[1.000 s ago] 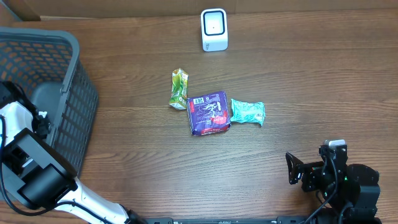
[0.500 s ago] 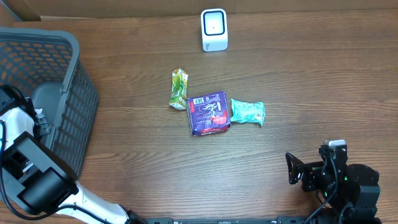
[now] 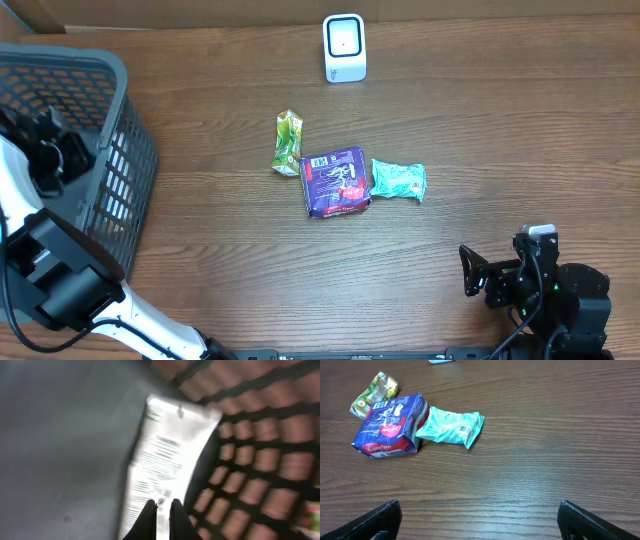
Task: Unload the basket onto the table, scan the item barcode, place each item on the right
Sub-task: 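Reach into the basket and grasp the white Pantene conditioner tube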
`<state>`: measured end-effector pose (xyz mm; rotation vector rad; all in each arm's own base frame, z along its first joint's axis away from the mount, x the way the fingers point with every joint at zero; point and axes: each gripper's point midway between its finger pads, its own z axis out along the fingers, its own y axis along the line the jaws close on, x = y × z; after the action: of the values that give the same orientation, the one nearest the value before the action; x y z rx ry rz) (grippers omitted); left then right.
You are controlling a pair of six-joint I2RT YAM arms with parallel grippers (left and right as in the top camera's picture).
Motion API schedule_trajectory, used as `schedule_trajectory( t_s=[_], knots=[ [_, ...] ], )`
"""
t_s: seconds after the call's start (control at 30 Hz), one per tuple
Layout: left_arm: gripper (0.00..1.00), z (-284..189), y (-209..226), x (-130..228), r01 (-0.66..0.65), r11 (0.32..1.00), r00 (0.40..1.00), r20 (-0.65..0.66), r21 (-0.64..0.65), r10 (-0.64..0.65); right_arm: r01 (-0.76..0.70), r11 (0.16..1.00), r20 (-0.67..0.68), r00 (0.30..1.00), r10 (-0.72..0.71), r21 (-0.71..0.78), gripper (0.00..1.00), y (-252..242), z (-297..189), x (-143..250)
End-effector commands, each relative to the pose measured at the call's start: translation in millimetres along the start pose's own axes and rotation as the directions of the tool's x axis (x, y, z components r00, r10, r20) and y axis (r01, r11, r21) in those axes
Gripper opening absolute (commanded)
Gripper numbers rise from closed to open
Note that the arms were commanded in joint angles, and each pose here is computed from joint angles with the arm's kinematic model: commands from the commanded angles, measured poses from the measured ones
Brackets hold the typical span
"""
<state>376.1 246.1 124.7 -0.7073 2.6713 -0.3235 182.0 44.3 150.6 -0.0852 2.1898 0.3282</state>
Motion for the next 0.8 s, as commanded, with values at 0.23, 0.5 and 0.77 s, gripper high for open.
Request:
schedule_trajectory(
  t_s=[0.23,0.5,0.77],
  knots=[
    [0.71,-3.8,-5.3,-1.6,0.012,1.0,1.0,-0.009,-0.024,-0.012,0.007,1.0,0.028,1.0,-0.007,0.006,1.0,0.6,-5.1,-9.0],
    [0.91,58.2,-11.7,36.1,-0.069,0.992,0.992,-0.113,-0.103,0.058,0.007,1.0,0.028,1.0,-0.007,0.006,1.0,0.6,-5.1,-9.0],
    [0.88,101.9,13.6,82.7,-0.102,0.967,0.98,-0.19,-0.232,0.058,0.007,1.0,0.028,1.0,-0.007,0.006,1.0,0.6,-5.1,-9.0]
  ],
)
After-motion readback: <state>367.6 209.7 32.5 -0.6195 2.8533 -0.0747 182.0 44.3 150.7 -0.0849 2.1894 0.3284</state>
